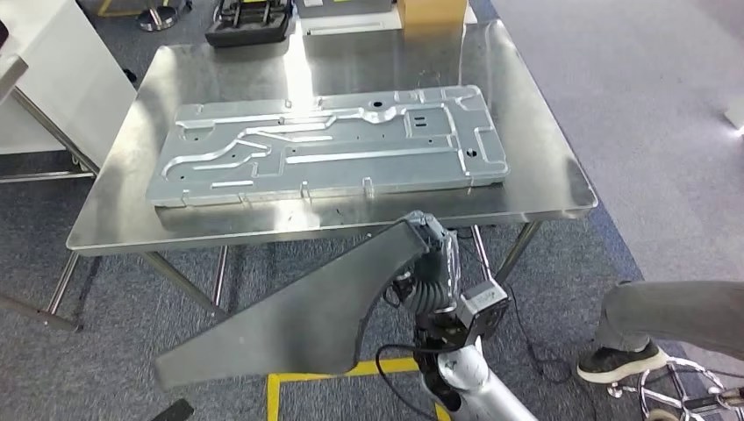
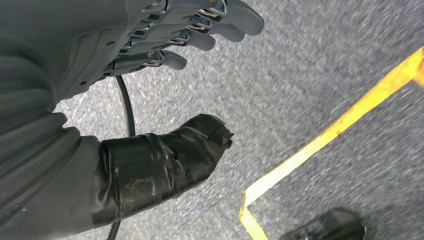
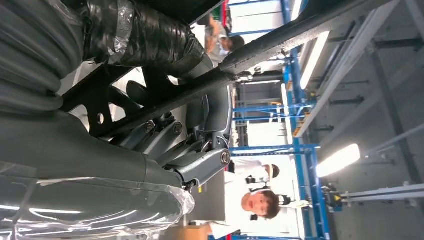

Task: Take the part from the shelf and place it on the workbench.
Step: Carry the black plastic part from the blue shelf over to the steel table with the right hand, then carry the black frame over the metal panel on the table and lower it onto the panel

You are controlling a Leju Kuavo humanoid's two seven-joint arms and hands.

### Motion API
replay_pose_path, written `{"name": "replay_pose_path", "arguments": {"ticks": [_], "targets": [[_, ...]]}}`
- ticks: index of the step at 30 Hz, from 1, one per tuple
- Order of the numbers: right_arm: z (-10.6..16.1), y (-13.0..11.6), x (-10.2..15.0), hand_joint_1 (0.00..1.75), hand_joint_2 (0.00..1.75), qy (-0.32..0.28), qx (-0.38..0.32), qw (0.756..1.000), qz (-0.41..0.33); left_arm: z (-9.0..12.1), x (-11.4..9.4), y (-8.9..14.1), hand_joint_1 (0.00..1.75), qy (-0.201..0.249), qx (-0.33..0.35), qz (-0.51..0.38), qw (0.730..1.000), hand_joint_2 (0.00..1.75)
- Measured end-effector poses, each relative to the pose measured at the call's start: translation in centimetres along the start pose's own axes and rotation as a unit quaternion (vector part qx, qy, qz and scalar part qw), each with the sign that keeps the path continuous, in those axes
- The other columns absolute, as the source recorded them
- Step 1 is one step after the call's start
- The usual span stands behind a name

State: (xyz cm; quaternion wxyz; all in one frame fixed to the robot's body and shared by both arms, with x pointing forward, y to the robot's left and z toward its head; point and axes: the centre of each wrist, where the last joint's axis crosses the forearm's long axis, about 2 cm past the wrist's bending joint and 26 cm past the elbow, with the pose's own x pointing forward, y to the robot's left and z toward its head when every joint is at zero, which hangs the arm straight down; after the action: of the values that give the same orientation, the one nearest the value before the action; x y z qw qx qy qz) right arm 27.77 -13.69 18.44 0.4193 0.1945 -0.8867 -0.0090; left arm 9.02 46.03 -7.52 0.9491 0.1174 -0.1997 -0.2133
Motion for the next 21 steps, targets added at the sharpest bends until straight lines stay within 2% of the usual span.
{"name": "replay_pose_path", "arguments": {"ticks": [13, 21], "targets": [[0.1, 0.1, -0.1, 1.71, 1.75, 0.011, -0.001, 1.000, -0.027, 0.1, -0.3, 0.0, 0.00, 0.003, 0.001, -0.001, 1.000, 1.75], [-0.9, -0.2, -0.1, 1.71, 1.75, 0.027, 0.023, 0.998, -0.056, 0.1, -0.5, -0.6, 0.00, 0.003, -0.002, 0.000, 1.000, 1.75]]}}
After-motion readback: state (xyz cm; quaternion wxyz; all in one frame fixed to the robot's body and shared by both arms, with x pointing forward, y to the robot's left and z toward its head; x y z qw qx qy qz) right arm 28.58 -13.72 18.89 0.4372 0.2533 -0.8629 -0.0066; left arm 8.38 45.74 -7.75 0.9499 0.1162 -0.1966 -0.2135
